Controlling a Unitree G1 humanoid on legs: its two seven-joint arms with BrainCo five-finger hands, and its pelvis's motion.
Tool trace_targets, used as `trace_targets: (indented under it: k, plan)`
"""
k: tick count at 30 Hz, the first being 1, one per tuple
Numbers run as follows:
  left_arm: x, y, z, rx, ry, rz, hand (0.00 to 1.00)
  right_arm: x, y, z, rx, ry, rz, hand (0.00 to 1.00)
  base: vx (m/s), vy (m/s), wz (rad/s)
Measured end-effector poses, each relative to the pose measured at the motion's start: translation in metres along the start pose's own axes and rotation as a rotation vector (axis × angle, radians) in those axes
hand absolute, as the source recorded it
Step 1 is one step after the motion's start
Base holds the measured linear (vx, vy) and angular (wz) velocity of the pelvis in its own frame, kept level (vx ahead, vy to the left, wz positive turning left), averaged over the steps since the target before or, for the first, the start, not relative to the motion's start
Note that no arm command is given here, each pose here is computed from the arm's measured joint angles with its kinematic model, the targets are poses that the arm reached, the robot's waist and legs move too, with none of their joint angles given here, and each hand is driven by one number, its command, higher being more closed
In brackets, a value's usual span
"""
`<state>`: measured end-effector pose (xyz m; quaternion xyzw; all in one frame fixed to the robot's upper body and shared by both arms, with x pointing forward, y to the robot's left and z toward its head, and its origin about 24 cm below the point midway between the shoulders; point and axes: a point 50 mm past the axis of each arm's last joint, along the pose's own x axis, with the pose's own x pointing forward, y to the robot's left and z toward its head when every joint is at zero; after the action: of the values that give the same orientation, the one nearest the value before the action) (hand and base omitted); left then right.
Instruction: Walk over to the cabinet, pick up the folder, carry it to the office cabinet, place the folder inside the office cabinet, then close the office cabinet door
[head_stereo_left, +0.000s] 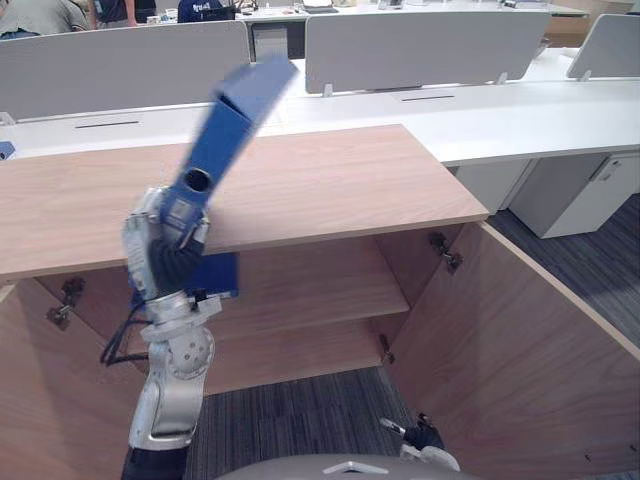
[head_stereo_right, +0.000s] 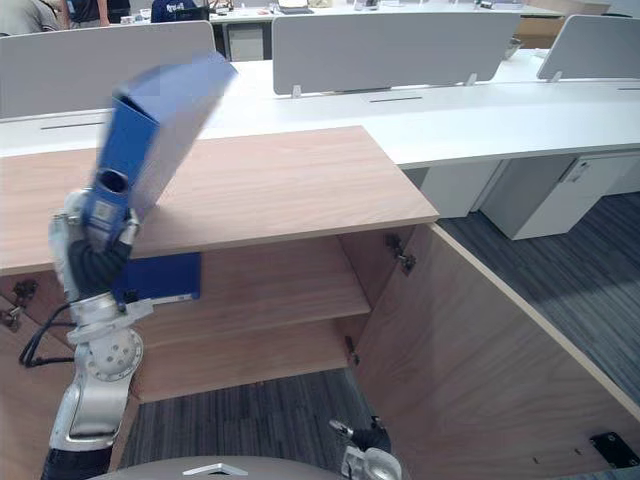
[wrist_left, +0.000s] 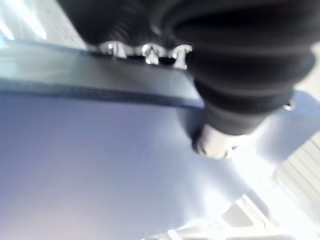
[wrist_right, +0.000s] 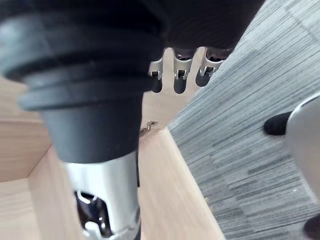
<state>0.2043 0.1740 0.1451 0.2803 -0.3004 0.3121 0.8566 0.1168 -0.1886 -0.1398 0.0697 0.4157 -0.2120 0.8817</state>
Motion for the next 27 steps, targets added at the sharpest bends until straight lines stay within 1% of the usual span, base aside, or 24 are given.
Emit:
trace_targets:
  k: [2, 5, 7, 10, 12, 14, 18, 22, 27]
  plan:
    - [-0.003, 0.011, 0.005, -0.060, 0.029, 0.065, 1.00, -0.004, 0.015, 0.016, 0.018, -0.092, 0.047, 0.00, -0.03, -0.002, 0.01]
    - [-0.004, 0.025, 0.012, -0.135, 0.034, 0.138, 1.00, -0.009, 0.026, 0.038, 0.060, -0.205, 0.080, 0.00, -0.01, 0.001, 0.00]
    - [-0.005, 0.031, 0.016, -0.171, 0.038, 0.182, 1.00, -0.014, 0.031, 0.052, 0.069, -0.279, 0.110, 0.00, -0.02, 0.003, 0.00]
    - [-0.006, 0.040, 0.018, -0.207, 0.043, 0.234, 1.00, -0.027, 0.039, 0.078, 0.130, -0.409, 0.156, 0.00, -0.01, 0.003, -0.04]
    - [-0.008, 0.045, 0.019, -0.243, 0.066, 0.269, 1.00, -0.041, 0.043, 0.101, 0.168, -0.536, 0.188, 0.00, -0.01, 0.005, -0.05]
    - [-0.009, 0.046, 0.018, -0.266, 0.082, 0.278, 1.00, -0.052, 0.046, 0.117, 0.216, -0.620, 0.210, 0.00, 0.00, 0.000, 0.00]
    - [-0.013, 0.049, 0.016, -0.330, 0.131, 0.303, 1.00, -0.079, 0.042, 0.151, 0.310, -0.819, 0.247, 0.00, 0.00, 0.000, 0.00]
    - [-0.013, 0.054, 0.022, -0.380, 0.106, 0.319, 1.00, -0.101, 0.037, 0.174, 0.368, -0.971, 0.268, 0.00, 0.00, 0.002, -0.04]
    - [-0.014, 0.047, 0.027, -0.474, 0.113, 0.271, 1.00, -0.125, 0.033, 0.192, 0.409, -1.114, 0.279, 0.00, 0.00, 0.009, -0.05]
